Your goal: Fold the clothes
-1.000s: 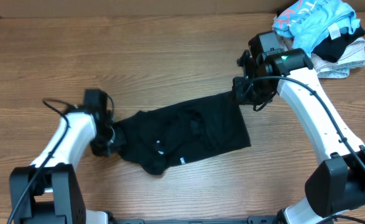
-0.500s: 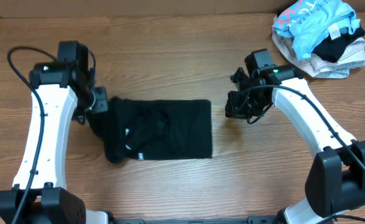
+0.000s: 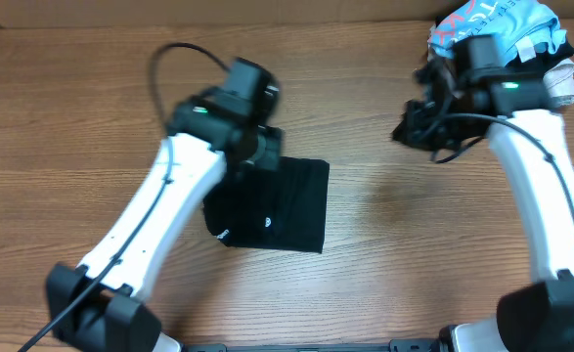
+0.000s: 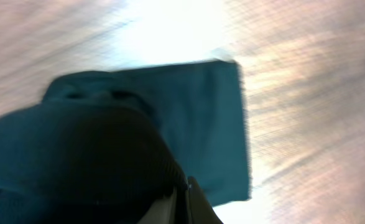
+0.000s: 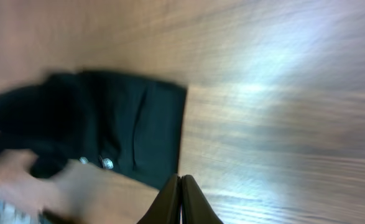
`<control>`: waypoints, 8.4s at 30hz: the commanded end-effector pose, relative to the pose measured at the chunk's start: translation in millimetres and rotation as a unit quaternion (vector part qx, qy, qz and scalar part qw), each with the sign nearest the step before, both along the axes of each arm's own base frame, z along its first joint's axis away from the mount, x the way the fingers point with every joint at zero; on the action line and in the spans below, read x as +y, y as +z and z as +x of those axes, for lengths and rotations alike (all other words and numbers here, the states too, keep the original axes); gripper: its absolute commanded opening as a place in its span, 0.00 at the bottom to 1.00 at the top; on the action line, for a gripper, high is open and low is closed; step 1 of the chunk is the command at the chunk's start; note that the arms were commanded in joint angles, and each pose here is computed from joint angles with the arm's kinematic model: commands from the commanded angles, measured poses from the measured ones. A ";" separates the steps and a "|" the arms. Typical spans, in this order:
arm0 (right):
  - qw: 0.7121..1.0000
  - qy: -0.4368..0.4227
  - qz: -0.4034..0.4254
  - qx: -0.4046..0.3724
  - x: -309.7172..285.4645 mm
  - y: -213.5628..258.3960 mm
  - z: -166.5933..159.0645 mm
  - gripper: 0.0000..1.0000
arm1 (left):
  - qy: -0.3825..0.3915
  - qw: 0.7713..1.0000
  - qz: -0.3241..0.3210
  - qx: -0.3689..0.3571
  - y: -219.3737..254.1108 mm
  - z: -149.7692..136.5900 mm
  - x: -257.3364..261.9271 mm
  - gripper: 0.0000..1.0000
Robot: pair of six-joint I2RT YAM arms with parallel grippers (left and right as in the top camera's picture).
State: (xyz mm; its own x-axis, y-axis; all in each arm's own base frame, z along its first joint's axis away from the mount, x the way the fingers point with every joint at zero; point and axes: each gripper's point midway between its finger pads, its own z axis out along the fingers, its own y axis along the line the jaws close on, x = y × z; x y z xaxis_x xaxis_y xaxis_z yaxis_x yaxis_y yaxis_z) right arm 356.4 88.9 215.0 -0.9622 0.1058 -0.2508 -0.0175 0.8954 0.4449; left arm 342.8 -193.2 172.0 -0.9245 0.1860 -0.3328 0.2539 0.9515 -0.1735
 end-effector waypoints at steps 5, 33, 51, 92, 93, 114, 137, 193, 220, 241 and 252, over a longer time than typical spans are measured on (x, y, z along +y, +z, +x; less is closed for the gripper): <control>0.997 -0.069 -0.001 -0.044 -55.2 31.1 6.1 0.05 | -0.052 0.998 -0.015 0.042 -39.3 -25.9 -83.6 0.04; 0.996 -0.084 -0.001 -0.035 -65.9 29.3 3.2 0.41 | -0.036 0.992 -0.113 -0.036 52.0 31.7 -110.0 1.00; 0.945 0.311 -0.050 -0.087 118.6 -29.5 -15.5 0.89 | 0.121 0.989 0.003 -0.083 107.0 84.4 62.4 1.00; 0.922 0.218 -0.143 0.286 106.6 -147.5 -136.4 0.04 | 0.141 0.988 0.023 -0.051 93.2 79.1 84.8 1.00; 0.921 0.203 -0.155 0.296 99.4 -158.5 -140.6 0.04 | 0.137 0.989 0.025 -0.052 93.2 79.1 84.8 1.00; 0.971 0.120 -0.096 0.184 99.1 -139.4 -78.4 1.00 | 0.138 0.988 0.042 -0.060 93.4 81.5 90.5 1.00; 0.975 -0.038 0.007 0.217 122.3 -192.6 -74.5 1.00 | 0.139 0.987 0.048 -0.058 92.6 80.1 92.5 1.00; 0.975 0.163 0.149 -0.002 238.9 -172.7 -22.1 0.04 | 0.145 0.985 0.067 -0.065 93.1 81.8 100.1 1.00; 0.838 -0.126 0.320 -0.425 -48.4 145.7 138.7 0.04 | 0.199 0.976 0.065 -0.066 94.3 91.3 141.6 1.00; 0.792 -0.303 0.278 -0.450 -224.1 131.0 256.7 0.04 | 0.201 0.974 0.056 -0.083 98.5 99.3 139.7 1.00; 0.854 -0.369 0.163 -0.327 -287.5 35.8 228.7 0.59 | 0.201 0.974 0.052 -0.094 101.2 104.1 138.5 1.00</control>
State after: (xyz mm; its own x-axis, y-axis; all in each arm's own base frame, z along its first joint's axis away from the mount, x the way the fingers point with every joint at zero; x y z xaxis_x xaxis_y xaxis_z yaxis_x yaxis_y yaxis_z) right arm 590.2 -193.2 226.7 -0.2708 0.8556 -0.4412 0.1930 0.4973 0.8459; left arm 446.5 -56.6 273.4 -0.8556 -0.1394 -0.4986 -0.1242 0.9902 -0.0637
